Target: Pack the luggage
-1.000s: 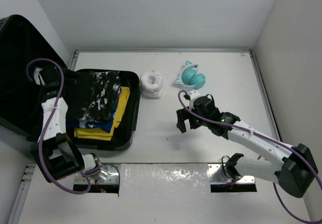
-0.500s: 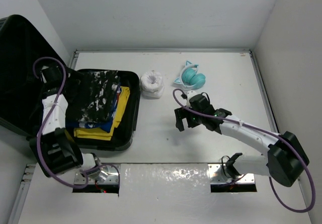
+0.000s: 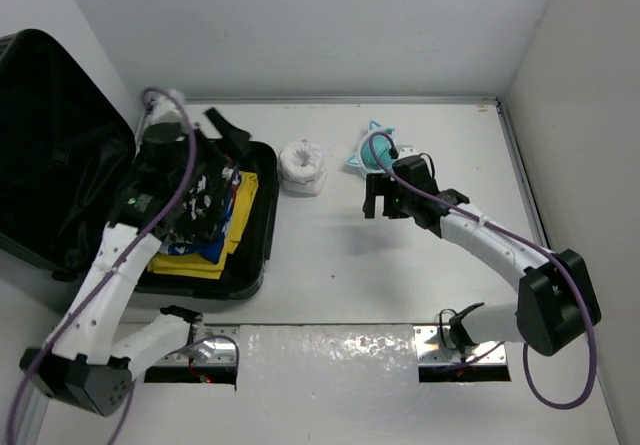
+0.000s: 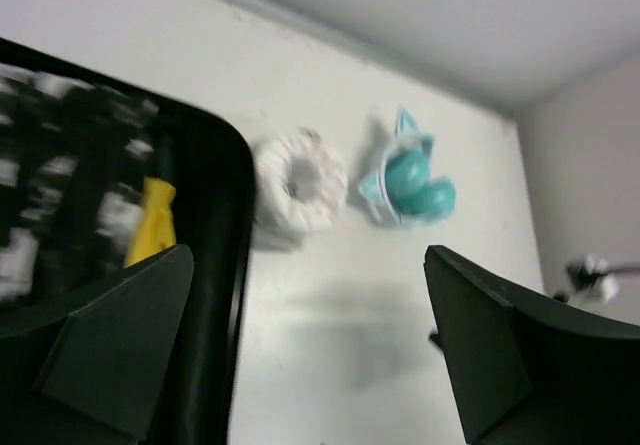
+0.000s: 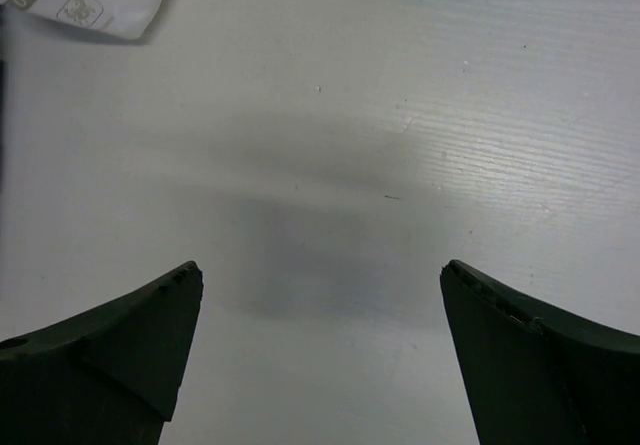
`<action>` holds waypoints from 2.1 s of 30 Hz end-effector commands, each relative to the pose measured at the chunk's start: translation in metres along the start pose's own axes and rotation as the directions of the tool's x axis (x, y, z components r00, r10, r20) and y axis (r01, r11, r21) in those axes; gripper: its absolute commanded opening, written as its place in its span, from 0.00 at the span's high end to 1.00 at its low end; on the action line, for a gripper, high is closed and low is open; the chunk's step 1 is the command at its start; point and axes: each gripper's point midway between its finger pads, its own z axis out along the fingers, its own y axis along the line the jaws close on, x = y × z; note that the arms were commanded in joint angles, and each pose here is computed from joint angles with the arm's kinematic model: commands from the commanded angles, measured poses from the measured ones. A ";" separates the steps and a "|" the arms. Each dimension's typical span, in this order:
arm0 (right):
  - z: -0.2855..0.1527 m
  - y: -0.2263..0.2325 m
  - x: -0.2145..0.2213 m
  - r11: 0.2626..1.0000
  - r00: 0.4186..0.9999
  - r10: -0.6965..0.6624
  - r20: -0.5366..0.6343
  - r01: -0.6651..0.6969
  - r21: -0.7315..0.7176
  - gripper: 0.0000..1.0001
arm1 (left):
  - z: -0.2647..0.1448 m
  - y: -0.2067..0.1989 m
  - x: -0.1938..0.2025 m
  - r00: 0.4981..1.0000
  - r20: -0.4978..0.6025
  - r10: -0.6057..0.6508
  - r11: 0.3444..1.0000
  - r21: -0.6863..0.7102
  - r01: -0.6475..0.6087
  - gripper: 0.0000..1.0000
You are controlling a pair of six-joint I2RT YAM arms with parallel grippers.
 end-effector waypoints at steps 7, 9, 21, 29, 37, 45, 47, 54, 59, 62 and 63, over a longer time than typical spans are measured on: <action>-0.032 -0.018 -0.004 0.997 0.991 0.056 0.123 -0.061 0.037 0.01 | 0.078 -0.022 0.088 0.959 -0.215 0.184 0.969 -0.121 -0.213 0.01; -0.042 -0.034 0.000 0.995 0.990 0.041 0.134 -0.052 0.081 0.01 | 0.096 -0.028 0.103 0.946 -0.258 0.197 0.966 -0.113 -0.232 0.01; -0.052 -0.051 0.016 0.996 0.987 0.093 0.131 -0.092 -0.010 0.01 | 0.154 -0.040 0.159 0.841 -0.385 0.381 0.882 -0.122 -0.456 0.03; -0.053 -0.059 0.023 0.996 0.988 0.084 0.129 -0.087 0.016 0.01 | 0.174 -0.067 0.174 0.740 -0.401 0.541 0.827 0.089 -0.556 0.10; -0.052 -0.059 0.029 0.995 0.987 0.095 0.129 -0.096 0.000 0.01 | 0.200 -0.067 0.220 0.661 -0.485 0.572 0.801 0.158 -0.577 0.22; -0.049 -0.057 0.034 0.996 0.989 0.089 0.121 -0.087 -0.022 0.01 | 0.216 -0.036 0.251 0.608 -0.558 0.565 0.767 0.084 -0.636 0.39; -0.049 -0.056 0.033 0.996 0.989 0.087 0.122 -0.085 -0.024 0.01 | 0.218 -0.031 0.255 0.598 -0.569 0.565 0.761 0.079 -0.644 0.62; -0.047 -0.056 0.034 0.997 0.989 0.077 0.126 -0.074 -0.032 0.01 | 0.180 -0.081 0.211 0.722 -0.405 0.561 0.809 0.085 -0.581 1.00; -0.043 -0.037 0.036 0.989 0.992 0.072 0.103 -0.058 -0.138 0.01 | 0.124 -0.128 0.144 0.861 -0.128 0.492 0.870 0.110 -0.481 1.00; -0.043 -0.034 0.037 0.986 0.992 0.070 0.109 -0.052 -0.159 0.01 | 0.078 -0.140 0.093 0.916 0.063 0.396 0.904 0.149 -0.401 1.00; -0.044 -0.031 0.037 0.983 0.992 0.071 0.108 -0.051 -0.175 0.01 | 0.076 -0.130 0.096 0.920 0.091 0.380 0.910 0.141 -0.390 1.00</action>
